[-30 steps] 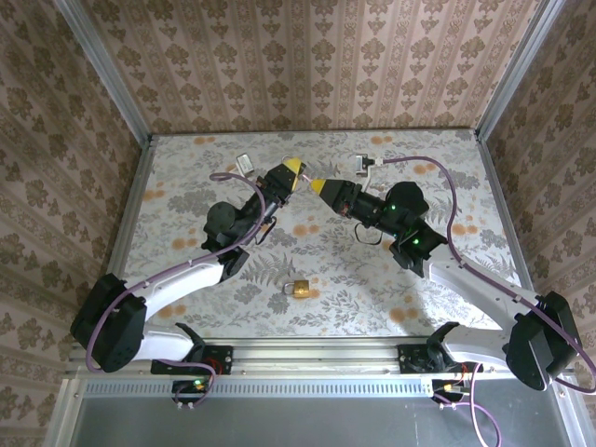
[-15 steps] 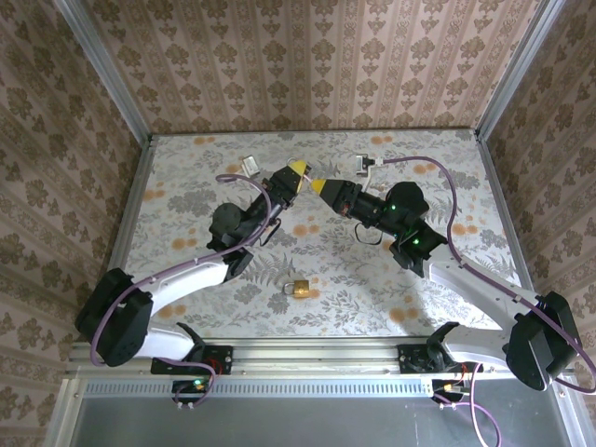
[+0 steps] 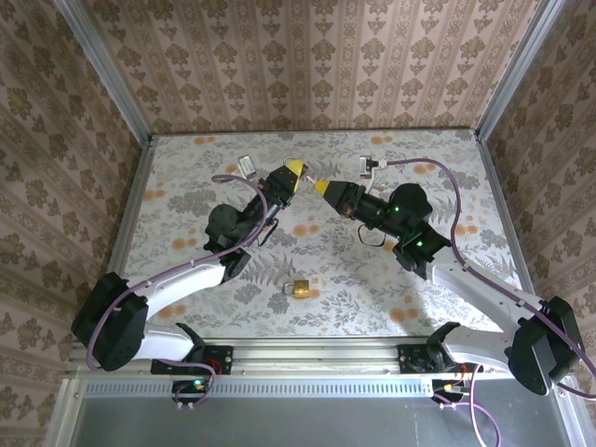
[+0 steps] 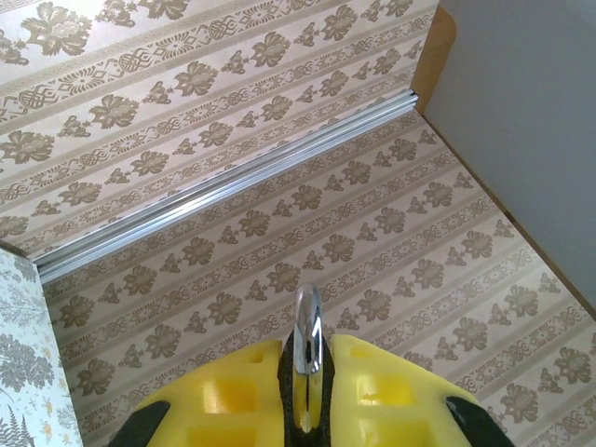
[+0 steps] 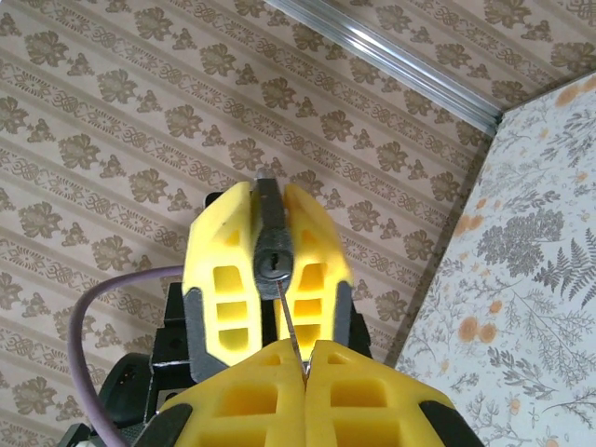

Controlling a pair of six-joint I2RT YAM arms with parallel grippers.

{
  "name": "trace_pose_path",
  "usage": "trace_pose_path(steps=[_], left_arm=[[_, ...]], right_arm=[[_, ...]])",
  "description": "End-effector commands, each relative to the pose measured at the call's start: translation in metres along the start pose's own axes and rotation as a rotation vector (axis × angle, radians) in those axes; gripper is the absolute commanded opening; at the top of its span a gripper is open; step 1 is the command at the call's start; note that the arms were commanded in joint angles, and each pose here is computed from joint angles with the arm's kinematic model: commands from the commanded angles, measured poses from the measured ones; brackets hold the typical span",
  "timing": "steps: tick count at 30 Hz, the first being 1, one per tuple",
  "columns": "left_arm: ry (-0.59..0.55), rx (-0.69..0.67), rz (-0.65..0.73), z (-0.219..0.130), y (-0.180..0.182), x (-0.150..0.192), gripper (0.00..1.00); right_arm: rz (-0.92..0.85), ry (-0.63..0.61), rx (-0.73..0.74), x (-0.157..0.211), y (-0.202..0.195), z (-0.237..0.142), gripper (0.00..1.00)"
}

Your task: Unlock with the key

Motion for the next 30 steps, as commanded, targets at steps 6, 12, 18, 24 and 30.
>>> trace_pose_path(steps=[6, 12, 18, 24, 30], left_arm=[[-0.011, 0.059, 0.029, -0.001, -0.016, -0.004, 0.00], [-0.004, 0.054, 0.024, 0.000, -0.013, 0.000, 0.00], [0.013, 0.059, 0.015, 0.003, -0.012, 0.008, 0.00], [0.033, 0.062, 0.012, 0.006, -0.012, 0.017, 0.00], [0.050, 0.079, 0.012, 0.010, -0.016, 0.022, 0.00]], right_arm=[[-0.016, -0.017, -0.023, -0.003, 0.004, 0.000, 0.00], [-0.015, -0.014, -0.022, -0.003, 0.004, 0.000, 0.00], [-0.011, -0.015, -0.020, -0.003, 0.002, 0.001, 0.00], [-0.012, -0.016, -0.018, -0.003, 0.001, 0.001, 0.00], [-0.012, -0.019, -0.018, -0.003, 0.001, 0.001, 0.00]])
Point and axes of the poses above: each hand's point on the last joint's axis, 136 mm out from that joint toward the fingers, its own z axis out along the fingers, its own y axis along the line the jaws close on, x = y × z, the point moved 3 cm from there along -z, back along the fingers, and after that the axes turned 6 degrees about z, right-handed, at the moved point
